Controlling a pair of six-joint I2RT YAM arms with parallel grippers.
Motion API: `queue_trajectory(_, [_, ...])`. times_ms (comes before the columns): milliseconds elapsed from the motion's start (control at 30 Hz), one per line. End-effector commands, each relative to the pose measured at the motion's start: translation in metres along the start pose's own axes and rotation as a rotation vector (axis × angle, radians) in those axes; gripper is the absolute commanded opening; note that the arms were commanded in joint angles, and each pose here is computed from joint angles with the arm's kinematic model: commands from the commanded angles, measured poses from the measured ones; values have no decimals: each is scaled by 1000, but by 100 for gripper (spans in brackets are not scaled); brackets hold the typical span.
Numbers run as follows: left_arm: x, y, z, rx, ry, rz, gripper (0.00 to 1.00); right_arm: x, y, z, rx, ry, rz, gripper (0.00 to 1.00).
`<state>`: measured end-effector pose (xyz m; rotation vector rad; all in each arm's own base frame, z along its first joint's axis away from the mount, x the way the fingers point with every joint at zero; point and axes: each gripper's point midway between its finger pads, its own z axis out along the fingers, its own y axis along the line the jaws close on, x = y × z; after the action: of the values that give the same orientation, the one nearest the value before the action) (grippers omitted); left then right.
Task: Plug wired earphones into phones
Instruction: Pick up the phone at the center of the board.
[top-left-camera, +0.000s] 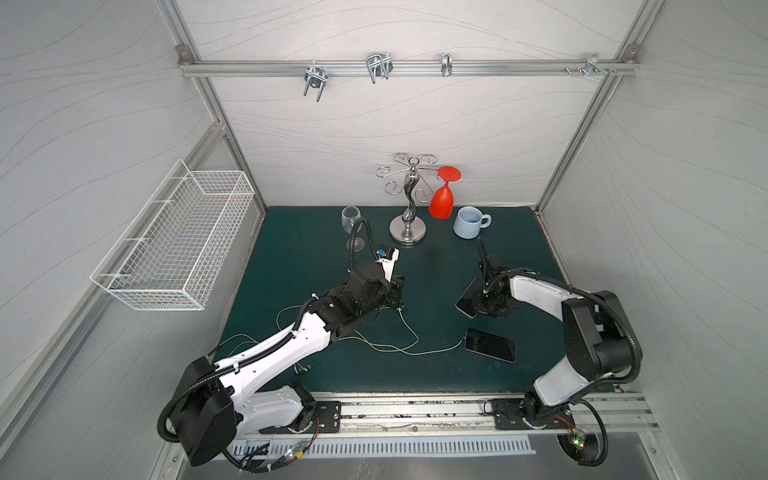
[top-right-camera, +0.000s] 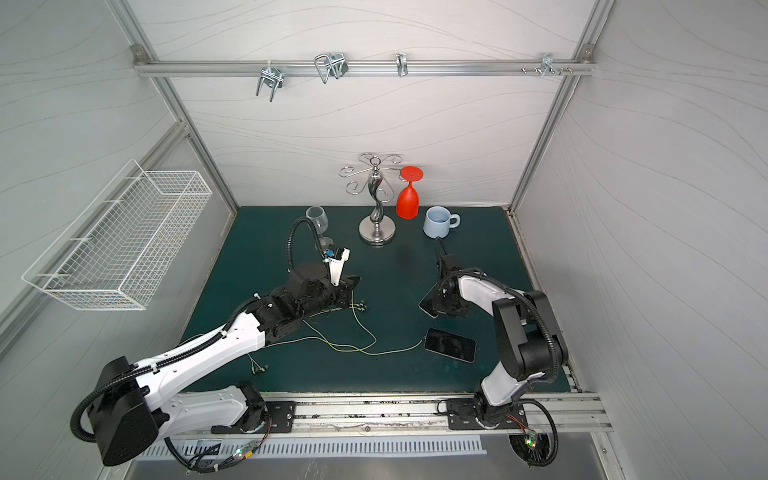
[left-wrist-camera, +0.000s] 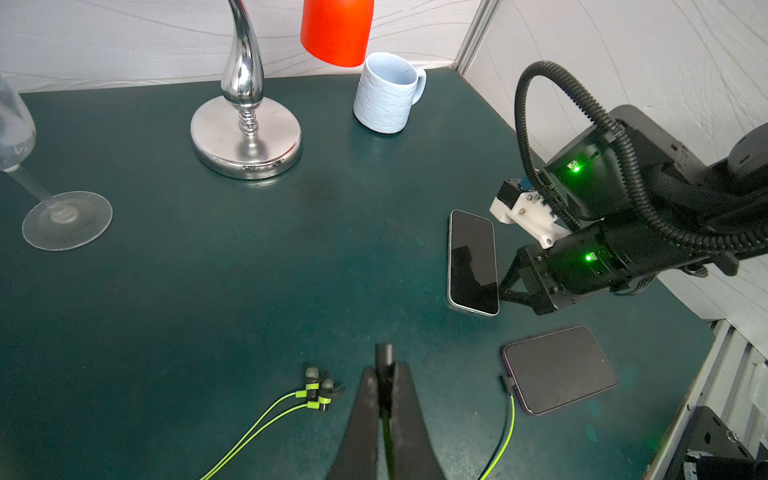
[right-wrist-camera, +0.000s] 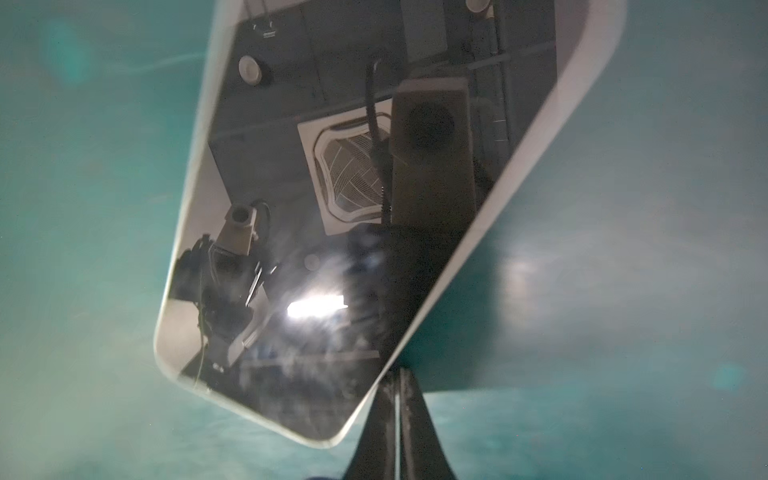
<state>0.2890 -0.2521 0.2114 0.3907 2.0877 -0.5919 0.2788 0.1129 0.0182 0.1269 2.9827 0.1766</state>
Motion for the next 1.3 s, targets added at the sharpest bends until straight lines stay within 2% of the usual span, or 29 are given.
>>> queue_trajectory(0, [-3,1,-3,-5,-22,-17,0,-6,25,7,-29,-2,-40,10])
queue_trajectory(267, [-2,6,-5,-31,-27,-18,0,-41,50,21,-7,-42,-188,17])
queue_trajectory(433, [-4,8,-4,-40,-28,-9,0,-58,45,19,45,-88,-289,19])
queue_trajectory(533, [-4,8,-3,-44,-28,-6,0,-65,45,13,-39,-87,-288,22])
queue_trajectory(633, [-4,9,-2,-49,-22,0,0,-78,47,-8,-119,-117,-323,30])
queue_trajectory(733, [-4,9,-2,-48,-17,8,0,-92,52,-33,-214,-194,-434,40])
queue_trajectory(833, [-2,9,-1,-45,-12,9,0,-87,70,-59,-424,-242,-637,57])
queue_trajectory(900, [-1,9,1,-44,-7,10,0,-77,73,-70,-500,-261,-772,65])
queue_trajectory(967, [-3,7,1,-41,-6,14,0,-69,69,-70,-493,-269,-897,72])
queue_trajectory(1033, [-4,6,2,-37,-4,22,0,-70,59,-63,-429,-270,-974,80])
queue_trajectory(1133, [-6,4,2,-30,0,45,0,-87,38,-55,-350,-271,-983,82])
queue_trajectory(1267, [-9,4,2,-34,3,69,0,-101,17,-47,-327,-240,-982,86])
